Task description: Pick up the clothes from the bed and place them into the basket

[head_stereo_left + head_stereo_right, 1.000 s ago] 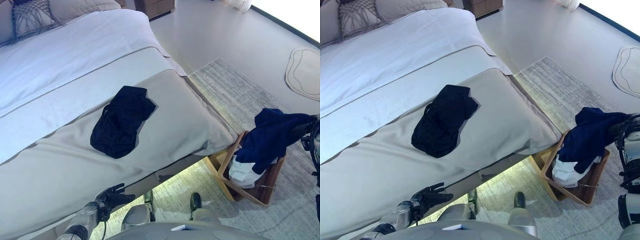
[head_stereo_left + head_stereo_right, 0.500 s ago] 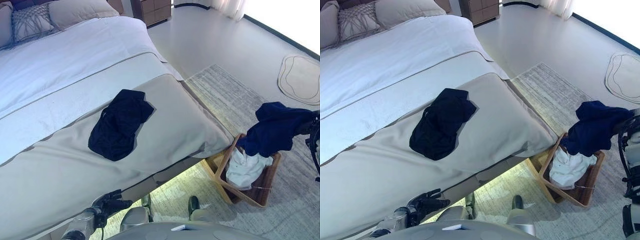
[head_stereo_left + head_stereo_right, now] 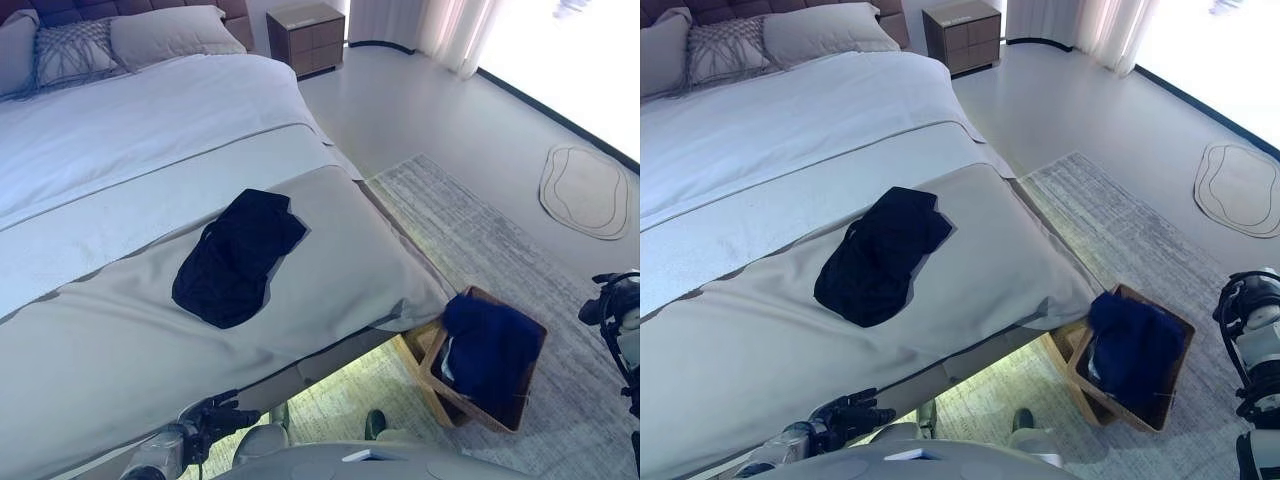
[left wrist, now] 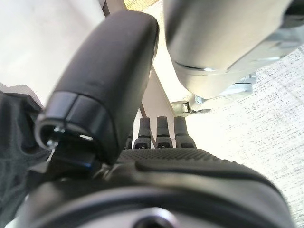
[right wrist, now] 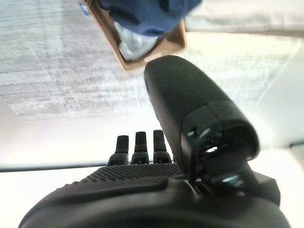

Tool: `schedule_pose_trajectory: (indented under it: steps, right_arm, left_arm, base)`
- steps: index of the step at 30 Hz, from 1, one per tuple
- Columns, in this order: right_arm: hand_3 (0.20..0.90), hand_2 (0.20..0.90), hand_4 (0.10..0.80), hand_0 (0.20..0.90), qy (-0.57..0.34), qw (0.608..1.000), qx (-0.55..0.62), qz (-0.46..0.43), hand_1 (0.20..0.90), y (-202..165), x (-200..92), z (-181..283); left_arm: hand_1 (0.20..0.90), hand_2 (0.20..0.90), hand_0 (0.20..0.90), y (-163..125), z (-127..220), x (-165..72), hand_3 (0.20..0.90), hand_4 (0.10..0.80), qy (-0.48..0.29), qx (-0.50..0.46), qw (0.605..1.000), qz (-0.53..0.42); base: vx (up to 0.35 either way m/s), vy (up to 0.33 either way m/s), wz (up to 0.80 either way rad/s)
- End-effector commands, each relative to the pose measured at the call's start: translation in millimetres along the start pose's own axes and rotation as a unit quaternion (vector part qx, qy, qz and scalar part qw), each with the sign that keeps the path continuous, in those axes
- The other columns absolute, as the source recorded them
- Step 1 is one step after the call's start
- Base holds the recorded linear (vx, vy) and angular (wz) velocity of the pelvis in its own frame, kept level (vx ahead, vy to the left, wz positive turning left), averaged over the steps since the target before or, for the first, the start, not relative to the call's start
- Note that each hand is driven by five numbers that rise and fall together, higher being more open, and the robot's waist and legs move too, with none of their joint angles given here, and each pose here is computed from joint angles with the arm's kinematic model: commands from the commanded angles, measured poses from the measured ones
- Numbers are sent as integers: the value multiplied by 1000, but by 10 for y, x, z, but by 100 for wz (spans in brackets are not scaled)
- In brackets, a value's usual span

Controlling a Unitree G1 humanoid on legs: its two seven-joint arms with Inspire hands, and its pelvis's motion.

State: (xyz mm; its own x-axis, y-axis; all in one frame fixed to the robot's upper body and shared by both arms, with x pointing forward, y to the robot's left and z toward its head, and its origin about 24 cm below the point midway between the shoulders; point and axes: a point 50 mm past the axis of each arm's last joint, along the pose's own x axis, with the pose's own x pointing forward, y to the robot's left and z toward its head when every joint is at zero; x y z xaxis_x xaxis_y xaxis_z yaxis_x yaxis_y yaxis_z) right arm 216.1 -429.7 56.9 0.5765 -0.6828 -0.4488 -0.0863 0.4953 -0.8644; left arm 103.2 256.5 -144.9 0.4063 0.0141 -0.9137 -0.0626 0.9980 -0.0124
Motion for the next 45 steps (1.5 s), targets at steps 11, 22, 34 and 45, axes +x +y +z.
schedule_pose_trajectory:
  steps: [11, 22, 34, 45]
  right_arm:
    - [900, 900, 800, 900, -180, 962, 90, -184, 900, -174, -223, 505]
    - [900, 900, 800, 900, -422, 904, -2, -65, 900, 57, -666, 1374]
    - [900, 900, 800, 900, -484, 840, -143, -199, 900, -52, -927, 2243]
    - [900, 900, 800, 900, -347, 902, -138, -218, 900, -313, -642, 2443]
  left_arm:
    - [900, 900, 900, -317, 829, -33, 900, 800, -182, 23, 981, -66]
    - [900, 900, 900, -216, 279, 58, 900, 800, -68, 33, 997, -19]
    - [900, 900, 900, -47, 114, 33, 900, 800, -36, 18, 999, 8]
    - [900, 900, 900, 125, 222, -36, 900, 800, -73, 21, 997, 10]
  base:
    - [2, 11, -4]
    - [32, 42, -4]
    - [-9, 100, 43]
    - [102, 74, 61]
